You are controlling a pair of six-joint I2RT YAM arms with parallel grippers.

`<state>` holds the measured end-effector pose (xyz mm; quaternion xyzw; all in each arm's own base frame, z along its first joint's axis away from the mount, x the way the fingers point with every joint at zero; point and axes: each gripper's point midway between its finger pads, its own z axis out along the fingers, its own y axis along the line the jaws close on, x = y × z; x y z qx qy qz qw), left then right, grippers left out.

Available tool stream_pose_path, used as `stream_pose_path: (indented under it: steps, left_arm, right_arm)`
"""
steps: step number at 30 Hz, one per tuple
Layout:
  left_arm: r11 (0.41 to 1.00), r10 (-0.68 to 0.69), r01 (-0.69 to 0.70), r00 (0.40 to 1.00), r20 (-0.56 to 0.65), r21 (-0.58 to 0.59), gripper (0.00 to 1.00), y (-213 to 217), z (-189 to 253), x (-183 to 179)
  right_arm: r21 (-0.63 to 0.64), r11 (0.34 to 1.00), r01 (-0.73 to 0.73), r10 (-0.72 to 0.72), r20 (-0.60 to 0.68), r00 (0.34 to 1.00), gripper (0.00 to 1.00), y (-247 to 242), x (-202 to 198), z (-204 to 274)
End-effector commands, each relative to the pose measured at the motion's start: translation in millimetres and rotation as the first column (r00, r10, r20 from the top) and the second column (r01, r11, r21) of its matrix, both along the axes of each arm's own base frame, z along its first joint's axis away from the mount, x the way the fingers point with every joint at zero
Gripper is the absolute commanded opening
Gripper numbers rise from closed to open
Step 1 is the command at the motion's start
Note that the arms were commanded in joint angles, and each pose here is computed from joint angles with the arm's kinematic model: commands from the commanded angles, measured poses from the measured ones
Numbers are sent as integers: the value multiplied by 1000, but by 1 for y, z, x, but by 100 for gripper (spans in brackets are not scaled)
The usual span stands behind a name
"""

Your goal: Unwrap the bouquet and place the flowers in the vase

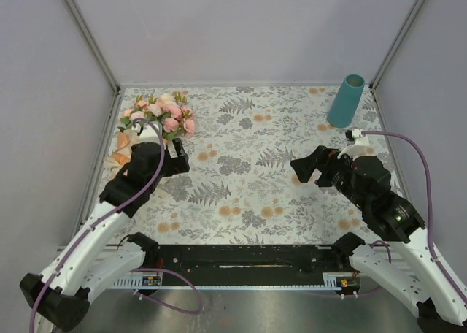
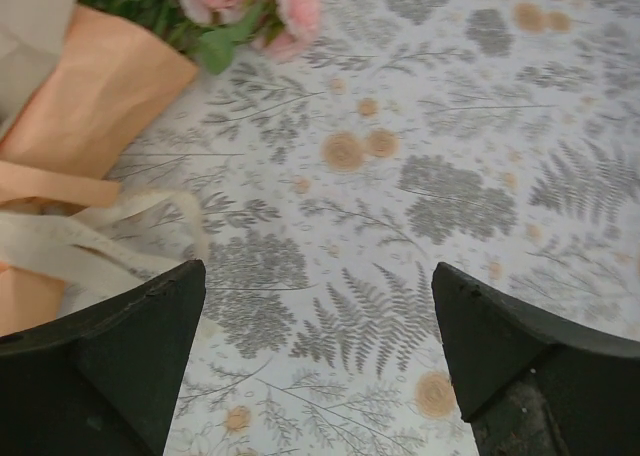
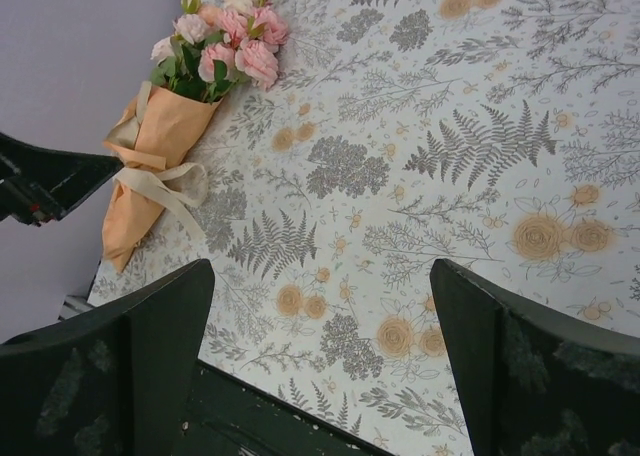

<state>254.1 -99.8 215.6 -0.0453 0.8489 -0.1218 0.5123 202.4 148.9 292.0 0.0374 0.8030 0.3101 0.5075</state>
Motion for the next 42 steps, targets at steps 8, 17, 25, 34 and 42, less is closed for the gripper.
stream_pose_path:
  steps: [8,17,25,34,42]
  left_arm:
    - [816,562,-576,807,-184,-37,93,113,-40,42]
    - [519,763,-848,516,-389,-106,77,182,-100,31]
    - [647,730,-758,647,-222,-84,81,207,-41,72]
    - [723,689,-686,706,-163,80,94,242,-30,120]
    - [609,732,-791,531,-427,60,65,275,-79,143]
  right_arm:
    - [-25,992,-125,126,75,989,99,16,-5,0]
    - [1,973,-230,230,70,971,99,35,-10,-4]
    - [20,961,-276,274,85,958,100,42,-16,6]
    - [24,959,-281,277,109,955,100,40,-20,10]
    - [25,958,-284,279,136,951,99,33,-29,23]
